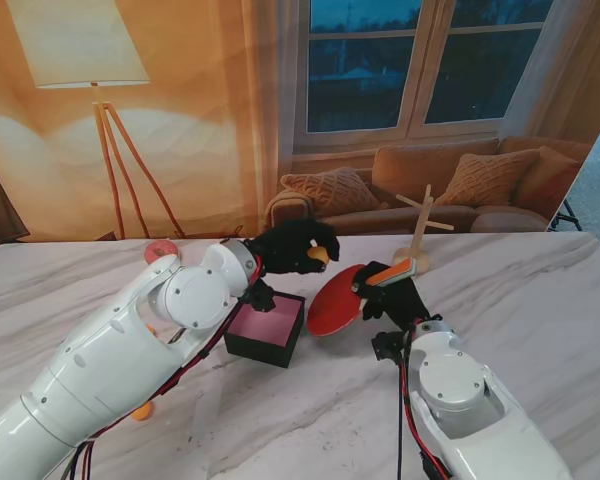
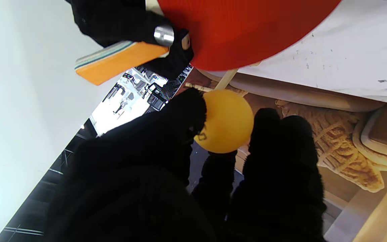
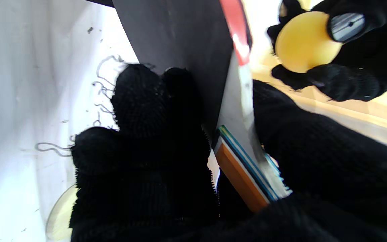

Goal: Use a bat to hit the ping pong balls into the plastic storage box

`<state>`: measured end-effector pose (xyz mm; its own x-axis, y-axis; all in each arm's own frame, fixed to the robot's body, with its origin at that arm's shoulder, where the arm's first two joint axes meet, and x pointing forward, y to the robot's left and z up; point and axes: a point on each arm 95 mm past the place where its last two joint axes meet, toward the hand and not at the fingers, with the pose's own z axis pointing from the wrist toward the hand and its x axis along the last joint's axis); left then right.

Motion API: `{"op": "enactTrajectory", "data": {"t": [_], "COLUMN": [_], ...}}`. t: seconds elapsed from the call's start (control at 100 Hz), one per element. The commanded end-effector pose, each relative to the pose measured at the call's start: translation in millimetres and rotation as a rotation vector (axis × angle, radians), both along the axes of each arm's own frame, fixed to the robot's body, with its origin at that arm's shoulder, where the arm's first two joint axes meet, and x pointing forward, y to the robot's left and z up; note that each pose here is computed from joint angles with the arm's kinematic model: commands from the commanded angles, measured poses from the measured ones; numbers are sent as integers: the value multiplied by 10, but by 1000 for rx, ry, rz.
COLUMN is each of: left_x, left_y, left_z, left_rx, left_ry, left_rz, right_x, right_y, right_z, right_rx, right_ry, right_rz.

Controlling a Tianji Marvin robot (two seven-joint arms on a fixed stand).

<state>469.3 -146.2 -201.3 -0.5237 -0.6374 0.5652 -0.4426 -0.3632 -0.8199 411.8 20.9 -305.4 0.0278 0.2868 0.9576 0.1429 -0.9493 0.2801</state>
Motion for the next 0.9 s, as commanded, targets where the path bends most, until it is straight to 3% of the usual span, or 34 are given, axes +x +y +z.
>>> {"op": "enactTrajectory", "data": {"t": [0.0,0.2,0.44,0.89], "left_x": [-19,-27,-21,-84], "left_y": [-33,-41,74,576], "left_z": [-19,-25,2,-117], "left_rx": [2,-37,-19,111], "left_ry": [21,41,-6,-21], "left_rz": [-19,-5,37,138], "right_x": [10,14,21,-49], "right_y": [78,137,81,-46], "right_z": [135,237,181,140], "right_rx": [22,29,-14,-34], "right_ry": [-35,-64,-57,-66], "right_rz": [25,52,41,19]}}
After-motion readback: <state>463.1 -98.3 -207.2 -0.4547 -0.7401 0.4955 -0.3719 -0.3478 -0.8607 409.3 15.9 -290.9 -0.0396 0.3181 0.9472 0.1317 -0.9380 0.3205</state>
